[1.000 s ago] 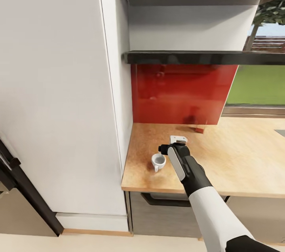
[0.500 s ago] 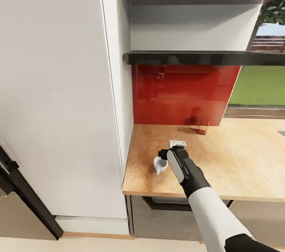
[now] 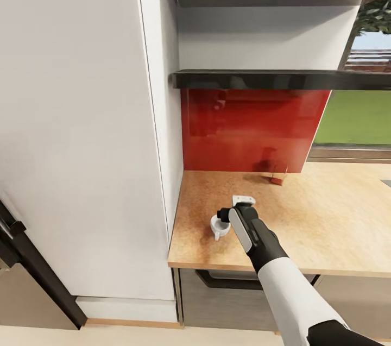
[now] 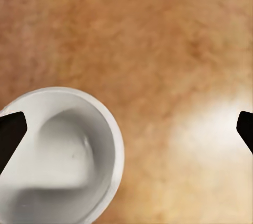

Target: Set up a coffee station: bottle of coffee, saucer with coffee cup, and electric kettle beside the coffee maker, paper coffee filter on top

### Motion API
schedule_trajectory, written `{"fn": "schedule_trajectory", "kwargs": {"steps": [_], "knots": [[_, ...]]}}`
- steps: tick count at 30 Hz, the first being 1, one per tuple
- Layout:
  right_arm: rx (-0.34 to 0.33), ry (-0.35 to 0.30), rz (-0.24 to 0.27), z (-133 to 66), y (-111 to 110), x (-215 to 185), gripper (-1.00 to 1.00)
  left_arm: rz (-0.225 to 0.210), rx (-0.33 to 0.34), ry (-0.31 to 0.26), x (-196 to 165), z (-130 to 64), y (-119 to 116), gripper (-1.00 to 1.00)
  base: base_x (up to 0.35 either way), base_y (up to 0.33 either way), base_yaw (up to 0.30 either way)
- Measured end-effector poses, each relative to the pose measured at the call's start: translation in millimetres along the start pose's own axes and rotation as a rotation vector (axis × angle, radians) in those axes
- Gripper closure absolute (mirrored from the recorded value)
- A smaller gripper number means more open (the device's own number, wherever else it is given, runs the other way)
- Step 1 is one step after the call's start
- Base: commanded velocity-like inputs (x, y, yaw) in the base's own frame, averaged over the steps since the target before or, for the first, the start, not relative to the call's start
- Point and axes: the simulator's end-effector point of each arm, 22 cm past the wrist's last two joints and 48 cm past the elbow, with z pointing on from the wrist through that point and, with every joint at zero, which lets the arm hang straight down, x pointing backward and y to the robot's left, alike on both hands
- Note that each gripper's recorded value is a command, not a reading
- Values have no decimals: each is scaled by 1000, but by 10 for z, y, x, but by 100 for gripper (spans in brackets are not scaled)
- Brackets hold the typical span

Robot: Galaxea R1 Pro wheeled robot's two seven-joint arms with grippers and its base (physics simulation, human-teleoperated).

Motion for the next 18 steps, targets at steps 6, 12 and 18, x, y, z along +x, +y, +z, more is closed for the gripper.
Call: {"fn": "schedule_trajectory", "kwargs": {"steps": [6, 12, 18], "knots": [[1, 3, 0, 6, -3, 11, -100, 0, 0, 0, 1, 0, 3, -100, 0, 0, 0], [6, 29, -5, 59, -12, 120, -100, 0, 0, 0, 0, 0, 2, -100, 0, 0, 0], [13, 37, 1, 131, -28, 214, -100, 0, 1, 0, 0, 0, -7, -100, 0, 0, 0]]}}
